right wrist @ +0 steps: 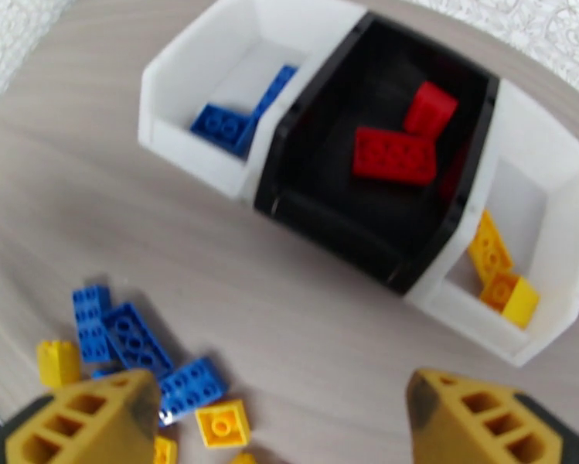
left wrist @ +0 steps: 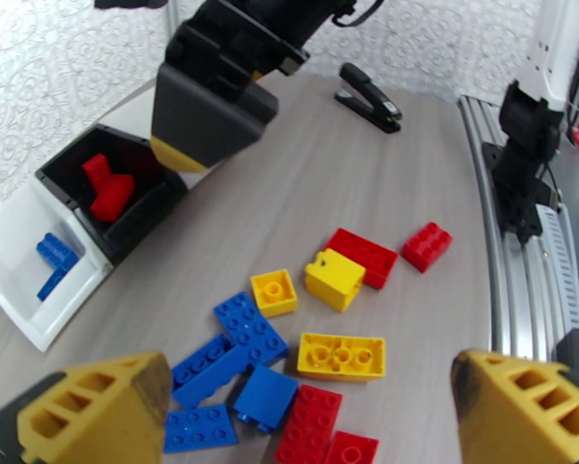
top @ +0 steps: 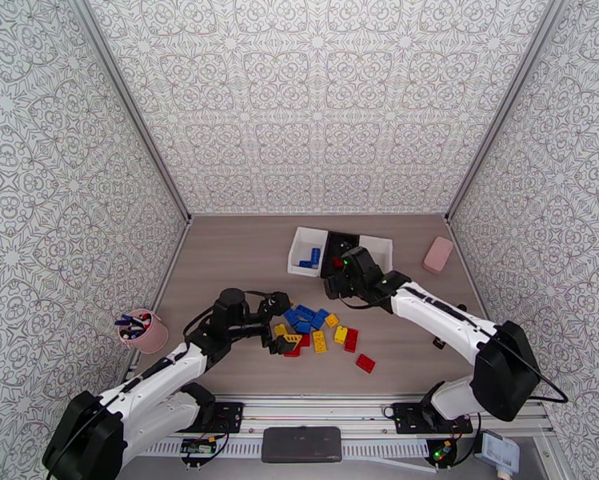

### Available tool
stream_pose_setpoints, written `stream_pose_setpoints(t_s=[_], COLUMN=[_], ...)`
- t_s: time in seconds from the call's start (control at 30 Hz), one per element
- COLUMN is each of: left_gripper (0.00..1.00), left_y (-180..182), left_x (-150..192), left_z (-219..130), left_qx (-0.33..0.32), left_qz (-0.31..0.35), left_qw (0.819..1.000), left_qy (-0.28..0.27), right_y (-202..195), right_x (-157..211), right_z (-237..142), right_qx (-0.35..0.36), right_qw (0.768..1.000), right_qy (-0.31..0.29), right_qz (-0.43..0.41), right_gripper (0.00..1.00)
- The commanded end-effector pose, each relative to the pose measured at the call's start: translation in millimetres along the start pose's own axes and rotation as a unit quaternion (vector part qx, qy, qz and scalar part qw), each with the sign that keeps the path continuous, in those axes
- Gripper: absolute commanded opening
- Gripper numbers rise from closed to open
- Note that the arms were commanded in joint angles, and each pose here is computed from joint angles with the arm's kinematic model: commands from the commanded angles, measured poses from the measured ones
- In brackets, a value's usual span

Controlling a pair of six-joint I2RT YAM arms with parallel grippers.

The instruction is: Sort the legos into containers by color

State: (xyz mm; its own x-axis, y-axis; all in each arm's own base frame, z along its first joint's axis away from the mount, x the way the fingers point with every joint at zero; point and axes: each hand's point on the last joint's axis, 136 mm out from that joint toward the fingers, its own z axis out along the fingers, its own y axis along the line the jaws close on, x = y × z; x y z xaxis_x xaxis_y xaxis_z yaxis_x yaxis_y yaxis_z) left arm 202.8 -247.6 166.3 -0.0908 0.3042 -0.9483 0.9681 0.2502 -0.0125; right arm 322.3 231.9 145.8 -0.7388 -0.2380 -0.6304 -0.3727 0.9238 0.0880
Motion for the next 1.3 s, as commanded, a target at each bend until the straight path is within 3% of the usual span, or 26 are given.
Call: stream_pose_setpoints(t_s=[0.0,0.3,0.57,0.97,1.27], left_gripper=[1.0,1.0,1.0,1.0,1.0], left_y=[-5,8,8,7,7], left_x=[-5,-4,-3,-3,-4], left_z=[-2,-4,-4,-4,-4], left_qx=[0.027,-0.017,-0.018,-0.017,-0.016], left_qz=[0.013,0.007,0.007,0.009,0.01], left_qw=[1.0,1.0,1.0,1.0,1.0], left_qy=[0.001,0.003,0.005,0.005,0.003], right_y=[12,36,39,33,29], right_x=[35,83,106,106,110], right_z=[5,43,73,72,64], right_qx=[-0.012,-0.015,-0.013,0.0,0.002], right_qw=[0.998,0.99,0.982,0.982,0.983], right_qy=[0.053,0.134,0.18,0.177,0.172], right_qz=[-0.009,-0.053,-0.056,-0.058,-0.056], right_gripper=[0.87,0.87,0.76,0.55,0.52])
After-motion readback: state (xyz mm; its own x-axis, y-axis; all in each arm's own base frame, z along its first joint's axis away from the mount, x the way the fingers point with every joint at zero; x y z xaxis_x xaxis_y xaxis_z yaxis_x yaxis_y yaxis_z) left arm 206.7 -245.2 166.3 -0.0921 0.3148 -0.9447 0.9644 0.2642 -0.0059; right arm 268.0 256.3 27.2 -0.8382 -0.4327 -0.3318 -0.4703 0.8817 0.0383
